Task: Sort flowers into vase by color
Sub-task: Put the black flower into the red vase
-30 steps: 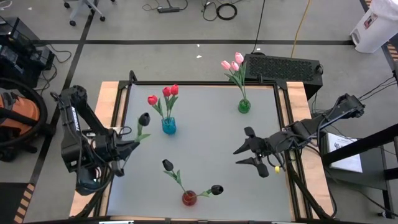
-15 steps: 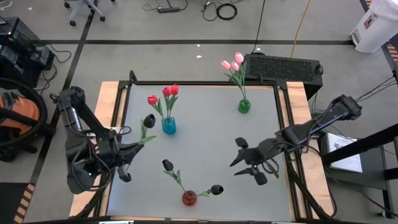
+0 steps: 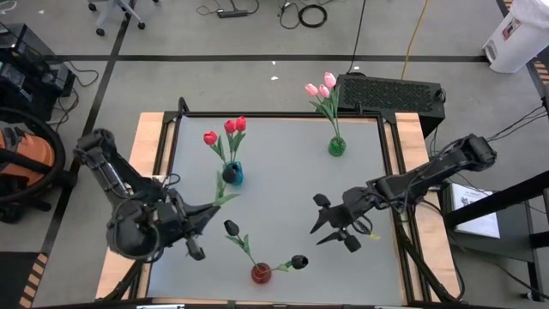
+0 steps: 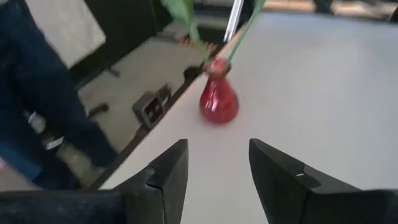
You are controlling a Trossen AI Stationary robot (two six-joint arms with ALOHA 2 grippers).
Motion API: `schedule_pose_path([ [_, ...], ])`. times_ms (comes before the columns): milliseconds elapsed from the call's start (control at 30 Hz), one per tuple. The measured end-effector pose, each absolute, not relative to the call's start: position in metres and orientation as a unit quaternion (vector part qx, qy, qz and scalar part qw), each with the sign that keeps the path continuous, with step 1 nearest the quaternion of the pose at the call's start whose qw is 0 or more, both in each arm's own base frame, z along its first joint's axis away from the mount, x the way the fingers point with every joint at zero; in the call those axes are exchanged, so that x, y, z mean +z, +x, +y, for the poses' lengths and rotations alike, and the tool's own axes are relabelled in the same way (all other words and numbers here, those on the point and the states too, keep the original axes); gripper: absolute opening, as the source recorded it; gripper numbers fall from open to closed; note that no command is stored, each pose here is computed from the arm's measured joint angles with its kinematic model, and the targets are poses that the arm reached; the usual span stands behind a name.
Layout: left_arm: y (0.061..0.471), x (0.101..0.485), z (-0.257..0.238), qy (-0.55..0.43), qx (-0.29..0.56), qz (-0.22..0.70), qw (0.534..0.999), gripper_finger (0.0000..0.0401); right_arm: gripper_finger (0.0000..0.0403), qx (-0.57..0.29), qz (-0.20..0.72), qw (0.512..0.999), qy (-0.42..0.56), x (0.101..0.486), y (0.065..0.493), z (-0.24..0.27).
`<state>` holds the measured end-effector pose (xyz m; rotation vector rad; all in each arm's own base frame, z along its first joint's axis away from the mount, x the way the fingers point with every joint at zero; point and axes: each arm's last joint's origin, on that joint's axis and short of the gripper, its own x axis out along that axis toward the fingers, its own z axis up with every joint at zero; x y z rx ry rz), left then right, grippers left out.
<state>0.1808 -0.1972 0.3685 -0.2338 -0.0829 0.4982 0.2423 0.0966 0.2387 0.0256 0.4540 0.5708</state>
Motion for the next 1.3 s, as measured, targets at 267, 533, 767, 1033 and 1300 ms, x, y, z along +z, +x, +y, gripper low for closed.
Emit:
schedule_pose_path([
  [267,0.213,0.385,-0.18,-0.081,0.188,-0.112,0.972,0.0008,0.0162,0.264,0.136,0.954,0.03,0.219,0.239,0.082],
  [533,0.237,0.384,-0.169,-0.085,0.152,-0.167,0.97,0.0008,0.0162,0.282,0.13,0.95,0.036,0.208,0.234,0.079],
  [767,0.251,0.383,-0.172,-0.085,0.129,-0.189,0.97,0.0008,0.0162,0.287,0.14,0.947,0.039,0.204,0.234,0.077],
  [1033,0.26,0.394,-0.193,-0.095,0.079,-0.217,0.968,0.0008,0.0162,0.287,0.143,0.946,0.039,0.203,0.234,0.077],
  [1300,0.281,0.392,-0.215,-0.096,0.061,-0.225,0.968,0.0008,0.0162,0.286,0.143,0.947,0.039,0.203,0.234,0.077],
])
